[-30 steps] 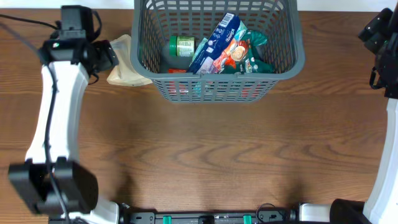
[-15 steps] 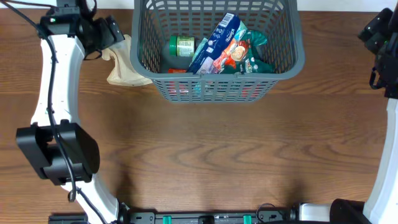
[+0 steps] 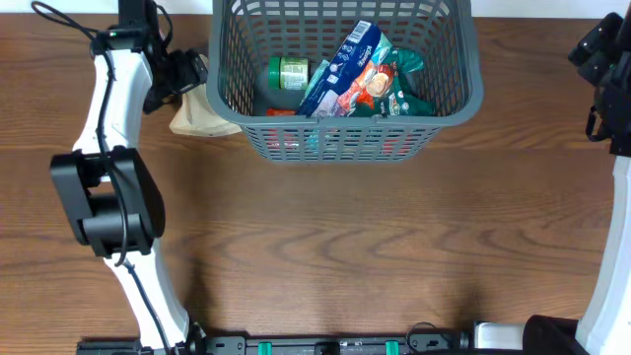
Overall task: Pack container
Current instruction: 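Move the left gripper to the crumpled plastic bag and grasp it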
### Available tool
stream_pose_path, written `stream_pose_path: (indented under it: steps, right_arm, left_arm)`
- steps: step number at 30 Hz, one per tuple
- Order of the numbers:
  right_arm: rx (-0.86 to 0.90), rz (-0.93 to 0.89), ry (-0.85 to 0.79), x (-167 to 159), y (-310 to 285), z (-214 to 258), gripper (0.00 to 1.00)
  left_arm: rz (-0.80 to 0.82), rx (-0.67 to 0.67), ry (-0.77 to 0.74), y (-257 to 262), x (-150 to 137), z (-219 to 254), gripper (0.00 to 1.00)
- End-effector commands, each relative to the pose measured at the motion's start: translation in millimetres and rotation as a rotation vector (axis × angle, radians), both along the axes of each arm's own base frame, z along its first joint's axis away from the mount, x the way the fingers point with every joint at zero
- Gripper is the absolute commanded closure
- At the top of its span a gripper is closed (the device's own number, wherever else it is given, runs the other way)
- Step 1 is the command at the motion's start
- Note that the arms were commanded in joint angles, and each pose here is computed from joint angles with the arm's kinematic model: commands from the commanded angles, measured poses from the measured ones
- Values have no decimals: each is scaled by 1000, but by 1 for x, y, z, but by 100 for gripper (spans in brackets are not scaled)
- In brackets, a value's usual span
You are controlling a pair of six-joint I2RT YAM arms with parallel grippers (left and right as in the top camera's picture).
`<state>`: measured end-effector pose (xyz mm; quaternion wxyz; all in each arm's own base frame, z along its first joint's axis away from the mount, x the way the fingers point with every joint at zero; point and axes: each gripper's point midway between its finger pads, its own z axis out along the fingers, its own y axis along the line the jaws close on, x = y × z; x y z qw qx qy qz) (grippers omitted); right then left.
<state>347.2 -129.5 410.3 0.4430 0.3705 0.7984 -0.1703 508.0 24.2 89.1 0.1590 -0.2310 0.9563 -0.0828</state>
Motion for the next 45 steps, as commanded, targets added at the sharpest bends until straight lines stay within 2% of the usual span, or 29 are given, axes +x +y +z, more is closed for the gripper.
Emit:
stream_pose_path:
  steps: [1, 10, 22, 39, 40, 41, 42, 43, 44, 45]
  right_arm:
    - [5, -17, -5, 0, -2, -1, 1]
    - [5, -17, -5, 0, -2, -1, 1]
    - [5, -17, -5, 0, -2, -1, 1]
    - [5, -17, -5, 0, -2, -1, 1]
    - [5, -17, -5, 0, -2, -1, 1]
    - [5, -17, -5, 0, -2, -1, 1]
    - [5, -17, -5, 0, -2, -1, 1]
    - [5, -17, -5, 0, -2, -1, 1]
    - [5, -17, -5, 0, -2, -1, 1]
    - [5, -17, -5, 0, -2, -1, 1]
  left_arm:
    - [9, -13, 39, 0, 0, -20, 1]
    - [6, -19, 109, -4, -1, -63, 2]
    - [3, -12, 29, -3, 19, -63, 1]
    - [-14, -20, 138, -13, 6, -114, 0]
    - [-14, -20, 140, -13, 5, -114, 8]
    - [-15, -20, 143, -13, 5, -114, 28]
    - [-16, -20, 146, -13, 4, -114, 63]
    - [-23, -18, 147, -13, 3, -114, 87]
    - [-36, -14, 149, -14, 3, -114, 94]
    - [-49, -11, 154, -14, 1, -115, 94]
